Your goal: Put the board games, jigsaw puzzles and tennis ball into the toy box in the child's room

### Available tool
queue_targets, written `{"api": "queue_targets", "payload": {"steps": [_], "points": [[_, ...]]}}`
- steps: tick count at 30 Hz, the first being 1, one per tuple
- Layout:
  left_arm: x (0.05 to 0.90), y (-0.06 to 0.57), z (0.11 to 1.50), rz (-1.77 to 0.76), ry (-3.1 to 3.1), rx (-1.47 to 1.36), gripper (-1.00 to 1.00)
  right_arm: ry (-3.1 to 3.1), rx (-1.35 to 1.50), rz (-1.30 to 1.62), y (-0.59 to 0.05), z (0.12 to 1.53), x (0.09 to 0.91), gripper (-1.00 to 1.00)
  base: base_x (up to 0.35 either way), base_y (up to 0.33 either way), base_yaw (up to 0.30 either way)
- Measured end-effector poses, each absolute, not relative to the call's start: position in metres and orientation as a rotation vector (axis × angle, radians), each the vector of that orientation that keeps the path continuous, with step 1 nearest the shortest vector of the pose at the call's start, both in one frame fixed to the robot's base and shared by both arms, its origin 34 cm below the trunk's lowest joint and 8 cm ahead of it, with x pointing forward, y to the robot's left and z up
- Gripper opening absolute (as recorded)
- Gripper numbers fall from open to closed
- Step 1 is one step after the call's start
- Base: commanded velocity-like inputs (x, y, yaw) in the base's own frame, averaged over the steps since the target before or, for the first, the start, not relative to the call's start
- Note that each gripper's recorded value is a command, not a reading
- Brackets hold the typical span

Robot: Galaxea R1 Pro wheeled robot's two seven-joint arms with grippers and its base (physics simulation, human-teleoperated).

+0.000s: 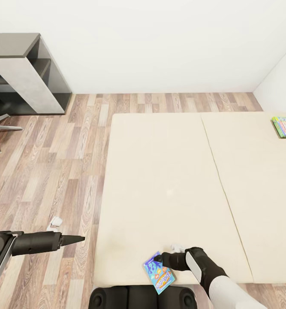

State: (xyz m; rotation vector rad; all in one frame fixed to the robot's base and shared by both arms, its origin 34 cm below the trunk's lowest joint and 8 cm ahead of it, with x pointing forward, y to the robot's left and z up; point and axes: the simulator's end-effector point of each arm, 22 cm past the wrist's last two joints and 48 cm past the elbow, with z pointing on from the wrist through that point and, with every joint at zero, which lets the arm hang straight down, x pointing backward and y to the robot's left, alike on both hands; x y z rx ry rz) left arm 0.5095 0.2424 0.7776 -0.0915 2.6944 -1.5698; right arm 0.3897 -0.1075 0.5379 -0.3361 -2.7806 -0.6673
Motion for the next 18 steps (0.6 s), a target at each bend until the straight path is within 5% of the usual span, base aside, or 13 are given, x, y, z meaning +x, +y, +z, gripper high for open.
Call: {"api": "queue_targets", "payload": {"steps": [18], "points": [[0.504, 0.242, 0.767, -1.580, 2.716, -0.114, 1.00, -2.754, -0.341, -0.660, -0.106, 0.531, 0.377, 1.00, 0.000, 0.000, 0.000]]}}
